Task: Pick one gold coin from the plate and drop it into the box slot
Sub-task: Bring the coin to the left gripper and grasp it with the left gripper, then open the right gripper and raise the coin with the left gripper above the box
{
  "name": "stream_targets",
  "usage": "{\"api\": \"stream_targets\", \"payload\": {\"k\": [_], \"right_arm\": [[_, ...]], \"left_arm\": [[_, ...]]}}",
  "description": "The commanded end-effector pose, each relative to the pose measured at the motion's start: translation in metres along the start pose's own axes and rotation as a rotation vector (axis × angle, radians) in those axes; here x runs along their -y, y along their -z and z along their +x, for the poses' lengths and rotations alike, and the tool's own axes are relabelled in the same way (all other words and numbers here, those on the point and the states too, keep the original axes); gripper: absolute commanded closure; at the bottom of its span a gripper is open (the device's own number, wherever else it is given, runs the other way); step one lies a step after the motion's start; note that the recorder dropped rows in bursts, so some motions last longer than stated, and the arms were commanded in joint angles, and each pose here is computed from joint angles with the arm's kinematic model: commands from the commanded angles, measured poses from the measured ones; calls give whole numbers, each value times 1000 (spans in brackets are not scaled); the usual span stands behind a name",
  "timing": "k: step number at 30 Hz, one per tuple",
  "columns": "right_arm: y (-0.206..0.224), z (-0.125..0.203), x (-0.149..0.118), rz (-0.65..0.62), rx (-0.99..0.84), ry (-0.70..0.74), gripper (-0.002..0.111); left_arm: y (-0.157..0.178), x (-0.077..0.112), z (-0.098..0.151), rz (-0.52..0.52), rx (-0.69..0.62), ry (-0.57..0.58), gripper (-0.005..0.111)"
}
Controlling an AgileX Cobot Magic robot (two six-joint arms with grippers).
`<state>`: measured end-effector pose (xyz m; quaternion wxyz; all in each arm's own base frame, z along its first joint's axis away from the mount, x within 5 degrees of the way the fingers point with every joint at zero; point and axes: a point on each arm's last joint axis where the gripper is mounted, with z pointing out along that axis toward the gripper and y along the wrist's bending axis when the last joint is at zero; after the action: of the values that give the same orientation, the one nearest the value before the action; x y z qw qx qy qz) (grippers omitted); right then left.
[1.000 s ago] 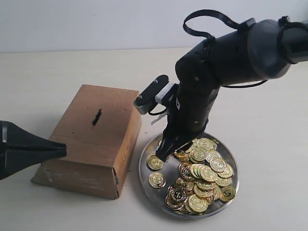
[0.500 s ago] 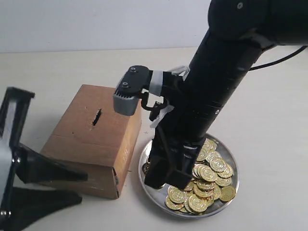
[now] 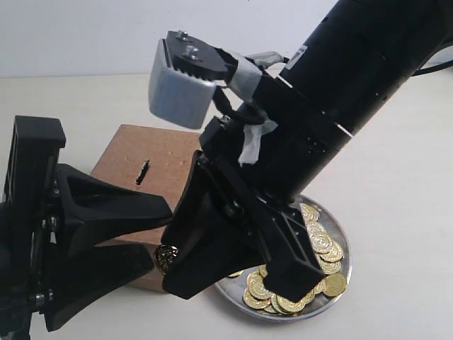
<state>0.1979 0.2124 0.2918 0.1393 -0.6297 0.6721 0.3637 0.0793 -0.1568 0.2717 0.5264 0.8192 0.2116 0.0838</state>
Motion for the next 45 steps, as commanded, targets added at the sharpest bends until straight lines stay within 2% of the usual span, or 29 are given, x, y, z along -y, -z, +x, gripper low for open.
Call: {"api": "stream_targets", "payload": {"k": [1, 3, 6, 9, 17, 32, 34, 39, 45], "right_arm": [[-1, -2, -3, -12, 9, 12, 73], [-1, -2, -3, -12, 9, 12, 73], [-1, -2, -3, -13, 10, 14, 73], [-1, -2, -3, -13, 10, 14, 73], [-1, -2, -3, -14, 12, 13, 73], [-1, -2, -3, -14, 12, 13, 73], [-1, -2, -3, -14, 12, 13, 73], [-1, -2, -3, -14, 12, 13, 73], [-1, -2, -3, -14, 12, 13, 73]], "left_arm": [[-1, 0, -4, -19, 12, 5, 58], [-1, 0, -6, -14, 25, -3, 61], [-1, 0, -8, -13, 36, -8, 74], [-1, 1, -8, -11, 37, -8, 80], [-10, 6, -8, 44, 37, -23, 81], [-18, 9, -15, 66, 67, -77, 81], [-18, 9, -15, 61, 64, -81, 85], [-18, 8, -15, 55, 60, -86, 107], [-18, 8, -15, 53, 59, -75, 107]]}}
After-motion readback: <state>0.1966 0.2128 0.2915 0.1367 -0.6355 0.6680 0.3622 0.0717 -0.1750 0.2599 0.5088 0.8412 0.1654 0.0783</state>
